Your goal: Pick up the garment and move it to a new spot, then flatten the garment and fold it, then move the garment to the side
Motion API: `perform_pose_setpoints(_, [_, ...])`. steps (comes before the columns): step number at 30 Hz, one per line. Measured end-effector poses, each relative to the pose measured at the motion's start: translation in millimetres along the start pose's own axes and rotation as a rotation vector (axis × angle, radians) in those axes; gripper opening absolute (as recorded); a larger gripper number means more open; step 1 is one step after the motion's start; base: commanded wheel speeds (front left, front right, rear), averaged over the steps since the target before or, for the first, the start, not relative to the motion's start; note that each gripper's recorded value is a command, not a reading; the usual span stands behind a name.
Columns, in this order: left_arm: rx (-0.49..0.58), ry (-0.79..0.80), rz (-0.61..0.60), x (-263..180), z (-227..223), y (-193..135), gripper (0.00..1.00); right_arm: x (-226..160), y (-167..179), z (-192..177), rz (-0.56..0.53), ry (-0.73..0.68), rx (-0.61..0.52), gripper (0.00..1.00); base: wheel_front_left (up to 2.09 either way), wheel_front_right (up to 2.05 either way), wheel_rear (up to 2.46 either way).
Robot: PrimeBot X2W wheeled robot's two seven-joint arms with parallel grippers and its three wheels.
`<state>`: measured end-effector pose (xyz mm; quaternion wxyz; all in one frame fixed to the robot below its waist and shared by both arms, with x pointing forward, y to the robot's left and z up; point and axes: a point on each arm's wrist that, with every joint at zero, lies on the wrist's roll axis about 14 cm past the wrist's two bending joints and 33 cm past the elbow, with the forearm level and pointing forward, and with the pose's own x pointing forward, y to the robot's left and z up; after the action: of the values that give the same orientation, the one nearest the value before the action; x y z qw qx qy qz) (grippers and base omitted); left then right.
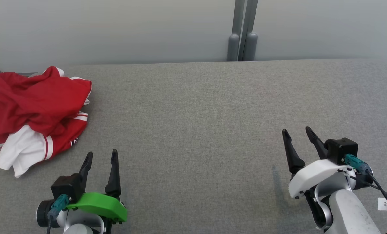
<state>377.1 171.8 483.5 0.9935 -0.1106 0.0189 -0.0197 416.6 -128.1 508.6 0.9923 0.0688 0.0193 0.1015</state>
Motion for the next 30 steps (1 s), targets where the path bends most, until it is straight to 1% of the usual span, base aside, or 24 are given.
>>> perform_pose_setpoints(4, [0.011, 0.0, -0.006, -0.2, -0.9, -0.3, 1.0, 1.8, 1.1, 0.3, 0.005, 0.0, -0.022, 1.0, 0.0, 0.0, 0.0])
perform_pose_setpoints(6, [-0.001, 0.001, -0.009, -0.1, -1.3, -0.9, 1.0, 2.6, 2.1, 0.7, 0.008, -0.005, -0.021, 1.0, 0.0, 0.0, 0.0])
perform_pose_setpoints(10, [-0.039, -0.01, -0.008, 1.1, 1.0, -1.3, 1.0, 3.9, -0.1, 2.1, -0.002, -0.025, 0.045, 1.0, 0.0, 0.0, 0.0])
perform_pose_setpoints(12, [-0.046, -0.01, -0.013, 1.1, 0.9, -2.0, 1.0, 3.9, -0.5, 1.8, -0.003, -0.033, 0.052, 1.0, 0.0, 0.0, 0.0])
perform_pose_setpoints(17, [0.024, 0.0, -0.045, 2.9, 0.1, -5.3, 1.0, 4.6, 4.0, -3.7, 0.013, -0.023, 0.01, 1.0, 0.0, 0.0, 0.0])
perform_pose_setpoints(30, [0.081, -0.016, -0.065, 4.8, 2.6, -9.1, 1.0, 9.3, 12.4, -2.8, 0.047, -0.032, -0.071, 1.0, 0.0, 0.0, 0.0])
